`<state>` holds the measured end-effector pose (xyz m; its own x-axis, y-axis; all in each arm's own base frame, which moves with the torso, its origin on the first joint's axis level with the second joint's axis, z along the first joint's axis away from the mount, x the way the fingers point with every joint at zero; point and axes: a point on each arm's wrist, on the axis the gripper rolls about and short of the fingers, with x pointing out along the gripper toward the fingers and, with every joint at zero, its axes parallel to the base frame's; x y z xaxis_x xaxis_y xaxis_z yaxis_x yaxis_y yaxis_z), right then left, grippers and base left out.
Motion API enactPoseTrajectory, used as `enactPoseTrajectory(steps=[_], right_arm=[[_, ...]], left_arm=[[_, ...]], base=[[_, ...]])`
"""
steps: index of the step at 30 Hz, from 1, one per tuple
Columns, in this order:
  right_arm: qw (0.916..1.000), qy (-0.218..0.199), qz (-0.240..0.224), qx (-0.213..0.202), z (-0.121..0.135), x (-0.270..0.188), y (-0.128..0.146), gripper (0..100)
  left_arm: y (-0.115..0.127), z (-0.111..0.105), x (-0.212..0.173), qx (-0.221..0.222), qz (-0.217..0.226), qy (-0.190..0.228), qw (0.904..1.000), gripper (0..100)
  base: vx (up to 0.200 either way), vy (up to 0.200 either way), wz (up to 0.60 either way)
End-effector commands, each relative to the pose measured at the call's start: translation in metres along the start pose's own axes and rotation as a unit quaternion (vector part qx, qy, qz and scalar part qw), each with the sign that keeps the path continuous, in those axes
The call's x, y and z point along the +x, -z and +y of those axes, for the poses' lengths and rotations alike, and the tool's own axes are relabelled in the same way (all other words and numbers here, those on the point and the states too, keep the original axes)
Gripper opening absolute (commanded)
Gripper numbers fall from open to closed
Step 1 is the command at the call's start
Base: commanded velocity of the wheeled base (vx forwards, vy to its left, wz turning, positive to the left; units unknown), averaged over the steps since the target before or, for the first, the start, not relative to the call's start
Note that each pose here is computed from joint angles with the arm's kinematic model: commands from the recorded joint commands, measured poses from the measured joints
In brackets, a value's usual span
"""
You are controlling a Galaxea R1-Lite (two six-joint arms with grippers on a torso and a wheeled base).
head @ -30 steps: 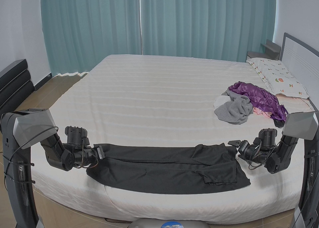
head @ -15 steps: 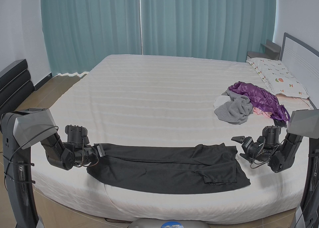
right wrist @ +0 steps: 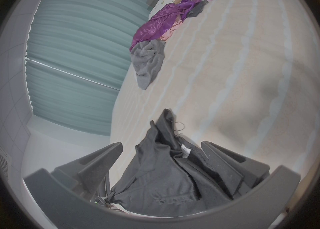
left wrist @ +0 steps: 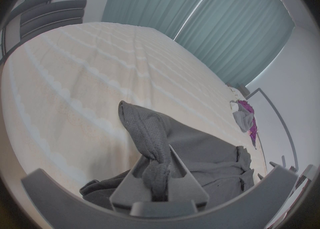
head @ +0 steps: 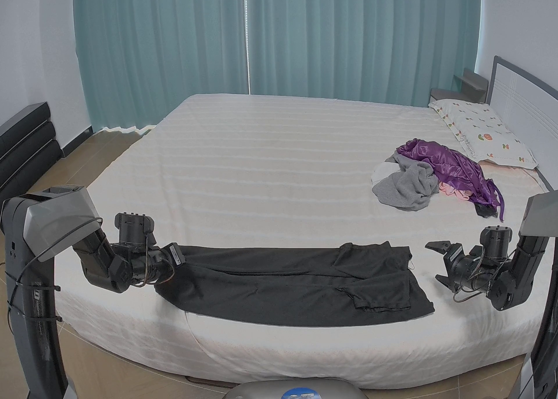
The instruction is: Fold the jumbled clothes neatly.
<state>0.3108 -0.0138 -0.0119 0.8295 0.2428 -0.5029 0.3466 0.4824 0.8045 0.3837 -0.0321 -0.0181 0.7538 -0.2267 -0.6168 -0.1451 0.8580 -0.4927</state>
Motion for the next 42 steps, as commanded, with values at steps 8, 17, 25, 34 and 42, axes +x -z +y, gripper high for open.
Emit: enactPoseTrajectory(steps=[8,17,25,34,42], right_arm=[[0.9999,-0.009,-0.003,0.004,-0.004,0.001,0.003,100],[1.0,-0.008,0.0,0.002,-0.004,0.002,0.005,100],[1.0,-0.009,0.0,0.002,-0.004,0.002,0.005,100],[1.0,-0.009,0.001,0.003,-0.004,0.002,0.005,100],[0.9999,-0.01,0.0,0.003,-0.004,0.001,0.005,100]], left_arm=[[-0.003,-0.012,0.001,-0.001,-0.008,0.015,0.9999,0],[-0.007,-0.03,-0.01,-0.025,-0.017,0.036,0.9989,0],[-0.004,-0.04,-0.014,-0.019,-0.021,0.034,0.999,0],[-0.001,-0.067,-0.021,-0.017,-0.03,0.052,0.998,0],[0.005,-0.083,-0.018,-0.004,-0.028,0.066,0.9974,0]], base=[[0.0,-0.125,0.0],[0.0,-0.2,0.0],[0.0,-0.2,0.0],[0.0,-0.2,0.0],[0.0,-0.2,0.0]])
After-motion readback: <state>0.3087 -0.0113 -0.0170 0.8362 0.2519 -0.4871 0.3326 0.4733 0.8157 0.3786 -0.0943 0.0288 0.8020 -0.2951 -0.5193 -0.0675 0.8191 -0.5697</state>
